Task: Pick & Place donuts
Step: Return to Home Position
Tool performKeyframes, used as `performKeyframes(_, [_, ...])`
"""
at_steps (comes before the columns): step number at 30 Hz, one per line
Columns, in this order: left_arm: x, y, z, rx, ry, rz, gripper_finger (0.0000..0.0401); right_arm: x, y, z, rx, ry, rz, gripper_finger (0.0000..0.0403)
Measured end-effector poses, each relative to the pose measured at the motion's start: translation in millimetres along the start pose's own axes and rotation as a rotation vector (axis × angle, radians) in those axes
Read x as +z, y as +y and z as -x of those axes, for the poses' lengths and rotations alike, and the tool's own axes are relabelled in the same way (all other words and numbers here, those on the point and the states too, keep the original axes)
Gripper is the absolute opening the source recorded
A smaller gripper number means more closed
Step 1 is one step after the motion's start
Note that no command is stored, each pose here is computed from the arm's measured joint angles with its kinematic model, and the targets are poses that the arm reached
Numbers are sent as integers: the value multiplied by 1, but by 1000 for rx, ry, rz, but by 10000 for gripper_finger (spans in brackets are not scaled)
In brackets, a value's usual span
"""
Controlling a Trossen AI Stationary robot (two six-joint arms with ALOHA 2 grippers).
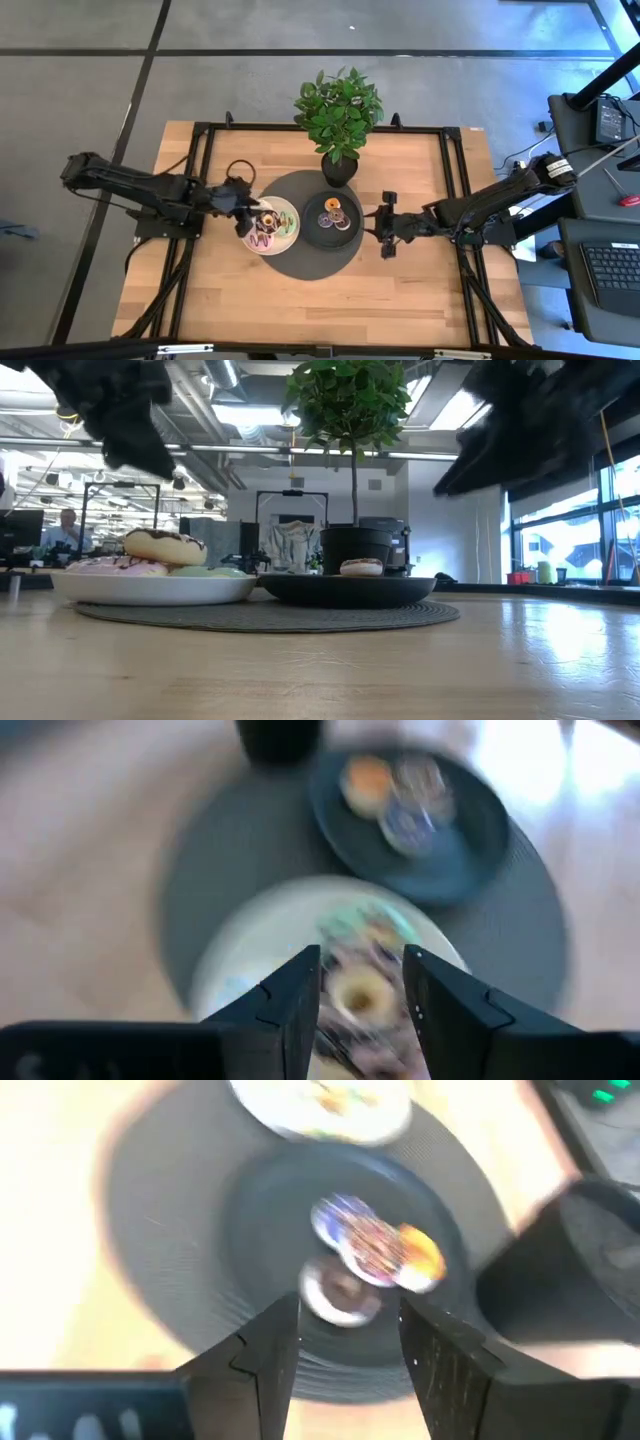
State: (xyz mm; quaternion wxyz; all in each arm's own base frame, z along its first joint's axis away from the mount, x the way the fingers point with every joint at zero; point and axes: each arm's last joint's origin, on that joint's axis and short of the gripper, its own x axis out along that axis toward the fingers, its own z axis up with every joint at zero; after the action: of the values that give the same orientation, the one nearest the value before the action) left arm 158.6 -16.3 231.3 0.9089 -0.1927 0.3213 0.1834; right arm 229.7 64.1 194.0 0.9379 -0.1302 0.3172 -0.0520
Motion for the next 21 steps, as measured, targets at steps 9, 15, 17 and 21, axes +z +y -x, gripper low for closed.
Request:
performKeyframes(9, [7, 4, 17, 282, -301, -65, 139, -37, -10, 42, 68, -183, -224, 172])
performKeyframes(15, [-9, 6, 10, 236, -339, -116, 139, -50, -26, 68, 61, -375, -297, 172])
performKeyframes(17, [-19, 9, 4, 190, -366, -107, 139, -51, -33, 78, 43, -440, -296, 172])
performKeyframes(21, [-29, 19, 3, 58, -403, -108, 139, -55, -45, 96, 14, -537, -307, 172])
